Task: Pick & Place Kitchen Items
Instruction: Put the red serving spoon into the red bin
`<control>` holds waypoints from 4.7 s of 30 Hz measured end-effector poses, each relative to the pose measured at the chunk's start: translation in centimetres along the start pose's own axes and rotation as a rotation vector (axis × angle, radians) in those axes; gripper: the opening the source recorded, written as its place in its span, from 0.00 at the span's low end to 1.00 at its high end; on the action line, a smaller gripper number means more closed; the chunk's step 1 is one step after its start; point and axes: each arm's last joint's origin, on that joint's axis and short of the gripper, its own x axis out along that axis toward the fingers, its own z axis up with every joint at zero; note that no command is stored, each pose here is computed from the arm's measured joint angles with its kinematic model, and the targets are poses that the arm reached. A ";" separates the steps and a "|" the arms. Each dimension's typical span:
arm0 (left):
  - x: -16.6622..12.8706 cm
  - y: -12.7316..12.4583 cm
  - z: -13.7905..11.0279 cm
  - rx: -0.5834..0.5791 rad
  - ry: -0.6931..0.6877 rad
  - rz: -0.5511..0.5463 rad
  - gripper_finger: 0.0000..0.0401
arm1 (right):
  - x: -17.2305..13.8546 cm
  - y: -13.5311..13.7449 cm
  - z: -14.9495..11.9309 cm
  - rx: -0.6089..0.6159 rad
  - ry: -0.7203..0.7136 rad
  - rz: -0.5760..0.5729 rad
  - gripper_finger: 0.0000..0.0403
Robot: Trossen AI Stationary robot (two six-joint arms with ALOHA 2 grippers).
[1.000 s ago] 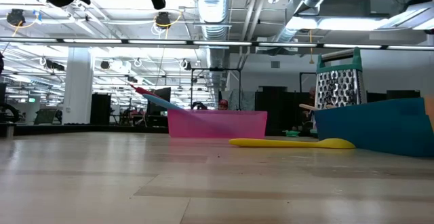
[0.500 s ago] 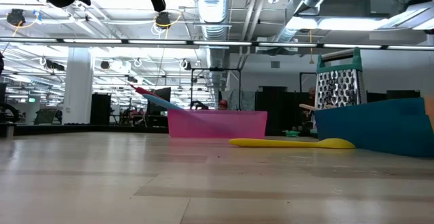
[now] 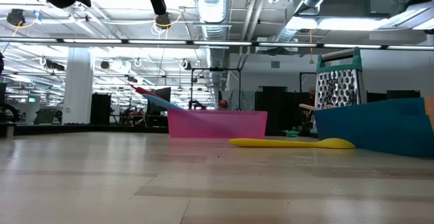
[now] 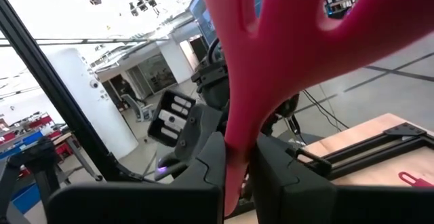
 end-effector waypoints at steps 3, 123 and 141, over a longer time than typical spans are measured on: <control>0.2 0.3 -0.3 0.001 0.010 0.006 0.39 | 0.0 -0.2 0.1 0.000 -0.001 -0.003 0.07; 1.3 10.1 8.3 0.940 0.828 0.892 0.10 | -16.7 9.9 4.6 -0.027 0.296 0.133 0.01; 1.5 14.8 6.0 0.917 1.030 0.960 0.12 | -16.5 9.6 4.1 -0.035 0.337 0.111 0.00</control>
